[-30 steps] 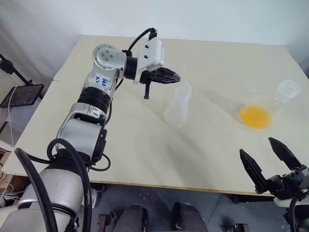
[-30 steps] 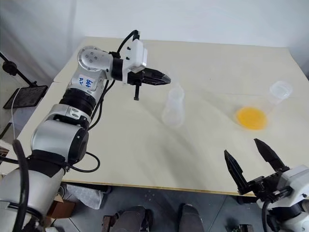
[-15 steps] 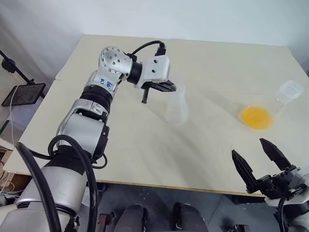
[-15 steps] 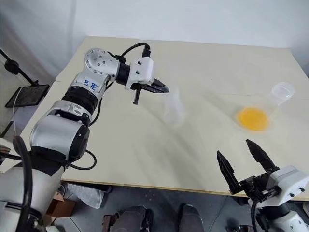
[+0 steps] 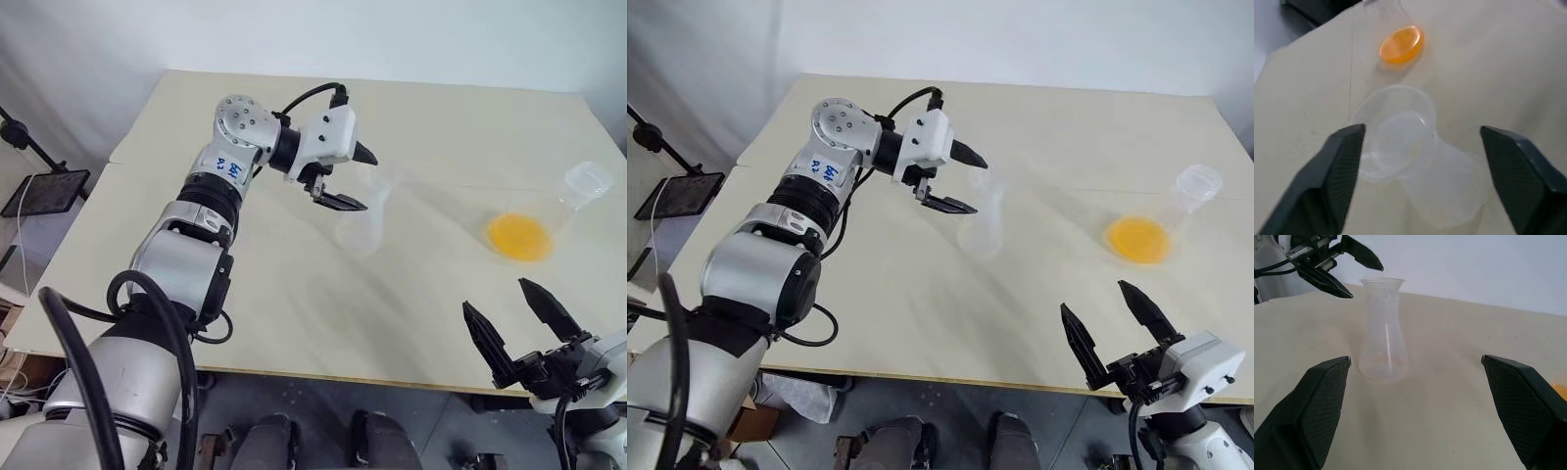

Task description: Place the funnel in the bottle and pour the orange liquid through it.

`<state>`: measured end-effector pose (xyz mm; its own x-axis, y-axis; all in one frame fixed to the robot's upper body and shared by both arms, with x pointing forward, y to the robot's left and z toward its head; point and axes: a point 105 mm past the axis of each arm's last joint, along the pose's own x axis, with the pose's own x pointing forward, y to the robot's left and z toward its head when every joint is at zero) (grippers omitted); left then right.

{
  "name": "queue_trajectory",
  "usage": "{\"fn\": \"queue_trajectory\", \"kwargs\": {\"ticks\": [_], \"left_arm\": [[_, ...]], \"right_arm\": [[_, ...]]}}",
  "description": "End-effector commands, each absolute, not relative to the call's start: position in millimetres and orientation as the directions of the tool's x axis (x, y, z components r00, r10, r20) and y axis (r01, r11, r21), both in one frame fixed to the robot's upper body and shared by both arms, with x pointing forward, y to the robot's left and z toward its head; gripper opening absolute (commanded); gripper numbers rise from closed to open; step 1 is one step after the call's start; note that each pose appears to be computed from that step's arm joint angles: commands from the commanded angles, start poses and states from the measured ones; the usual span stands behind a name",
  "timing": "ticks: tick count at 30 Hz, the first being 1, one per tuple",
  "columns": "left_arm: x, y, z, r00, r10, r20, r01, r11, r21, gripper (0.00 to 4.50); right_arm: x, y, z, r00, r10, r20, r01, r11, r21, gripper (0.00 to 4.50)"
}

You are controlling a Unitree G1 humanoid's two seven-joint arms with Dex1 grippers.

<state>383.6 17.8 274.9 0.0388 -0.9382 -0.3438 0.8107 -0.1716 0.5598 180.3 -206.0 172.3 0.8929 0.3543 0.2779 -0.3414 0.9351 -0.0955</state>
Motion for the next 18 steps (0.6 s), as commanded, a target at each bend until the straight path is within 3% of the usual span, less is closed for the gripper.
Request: {"fn": "queue_trajectory", "kwargs": {"ticks": [1, 6, 11, 16, 18], "left_arm": [[379, 41, 282, -0.029, -0.978, -0.207, 0.869, -0.127, 0.478, 4.44], [382, 90, 274, 0.011, -1.0, -0.024, 0.926, 0.001, 0.377, 4.44], [370, 141, 239, 0.078, -0.997, 0.02, 0.947, 0.081, 0.31, 4.44], [353, 155, 228, 0.165, -0.982, 0.088, 0.947, 0.182, 0.264, 4.44], [344, 163, 214, 0.193, -0.98, 0.058, 0.946, 0.201, 0.252, 4.44]], "right_arm": [[178, -211, 178, 0.893, 0.331, 0.305, -0.309, 0.943, -0.12, 4.5], [173, -230, 182, 0.91, 0.249, 0.333, -0.22, 0.968, -0.122, 4.5], [151, -262, 173, 0.941, 0.068, 0.333, -0.029, 0.992, -0.121, 4.5], [128, -290, 162, 0.932, -0.121, 0.341, 0.174, 0.977, -0.127, 4.5], [121, -294, 158, 0.923, -0.171, 0.344, 0.22, 0.969, -0.11, 4.5]]}}
